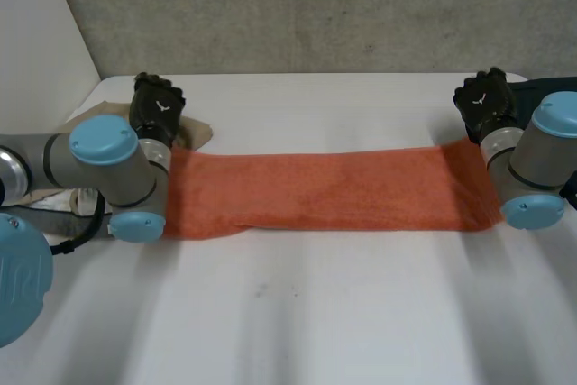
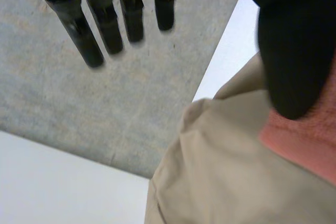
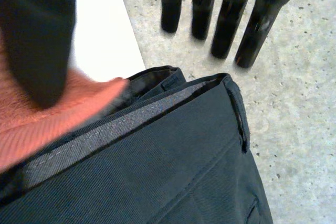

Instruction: Fold the laundry.

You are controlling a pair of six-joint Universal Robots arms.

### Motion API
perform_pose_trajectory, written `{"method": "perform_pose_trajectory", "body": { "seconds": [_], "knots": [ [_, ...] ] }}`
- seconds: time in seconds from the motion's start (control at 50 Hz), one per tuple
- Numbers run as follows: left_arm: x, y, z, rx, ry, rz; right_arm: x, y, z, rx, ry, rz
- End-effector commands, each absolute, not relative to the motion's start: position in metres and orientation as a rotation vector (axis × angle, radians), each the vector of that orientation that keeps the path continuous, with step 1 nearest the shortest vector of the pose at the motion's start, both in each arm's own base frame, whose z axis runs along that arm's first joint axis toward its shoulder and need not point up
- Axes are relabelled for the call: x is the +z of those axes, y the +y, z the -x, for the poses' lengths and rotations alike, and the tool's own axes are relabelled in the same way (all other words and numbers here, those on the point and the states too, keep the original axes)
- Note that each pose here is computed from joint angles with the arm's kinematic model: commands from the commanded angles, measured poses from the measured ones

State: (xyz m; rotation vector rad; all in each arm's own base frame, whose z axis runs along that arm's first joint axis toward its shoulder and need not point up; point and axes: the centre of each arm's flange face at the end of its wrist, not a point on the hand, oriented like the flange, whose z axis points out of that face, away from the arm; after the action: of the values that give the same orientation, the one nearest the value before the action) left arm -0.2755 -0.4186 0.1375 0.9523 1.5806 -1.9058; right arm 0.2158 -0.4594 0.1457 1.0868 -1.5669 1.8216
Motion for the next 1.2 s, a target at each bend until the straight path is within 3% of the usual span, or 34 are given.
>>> {"method": "perform_pose_trajectory", "body": {
  "seconds": [0.02,0.14,0.18,0.4,0.84,1.06,1.2],
  "knots": [
    [0.153,-0.397,0.285,-1.964,1.562,-0.971,0.194,-0.444,-0.219,1.959,-1.594,-0.961],
    [0.184,-0.366,0.276,-1.981,1.559,-0.965,0.251,-0.399,-0.212,2.122,-1.703,-0.876],
    [0.195,-0.352,0.271,-1.997,1.58,-0.96,0.256,-0.379,-0.211,2.121,-1.784,-0.931],
    [0.203,-0.286,0.263,-2.263,1.941,-0.905,0.203,-0.336,-0.165,1.687,-2.336,-1.037],
    [0.196,-0.278,0.261,-2.321,2.113,-0.843,0.12,-0.367,-0.153,1.595,-2.18,-1.184],
    [0.197,-0.277,0.261,-2.321,2.113,-0.843,0.133,-0.358,-0.143,1.584,-2.074,-1.15],
    [0.197,-0.274,0.259,-2.311,2.119,-0.838,0.158,-0.345,-0.108,1.619,-2.067,-1.075]
  ]
}}
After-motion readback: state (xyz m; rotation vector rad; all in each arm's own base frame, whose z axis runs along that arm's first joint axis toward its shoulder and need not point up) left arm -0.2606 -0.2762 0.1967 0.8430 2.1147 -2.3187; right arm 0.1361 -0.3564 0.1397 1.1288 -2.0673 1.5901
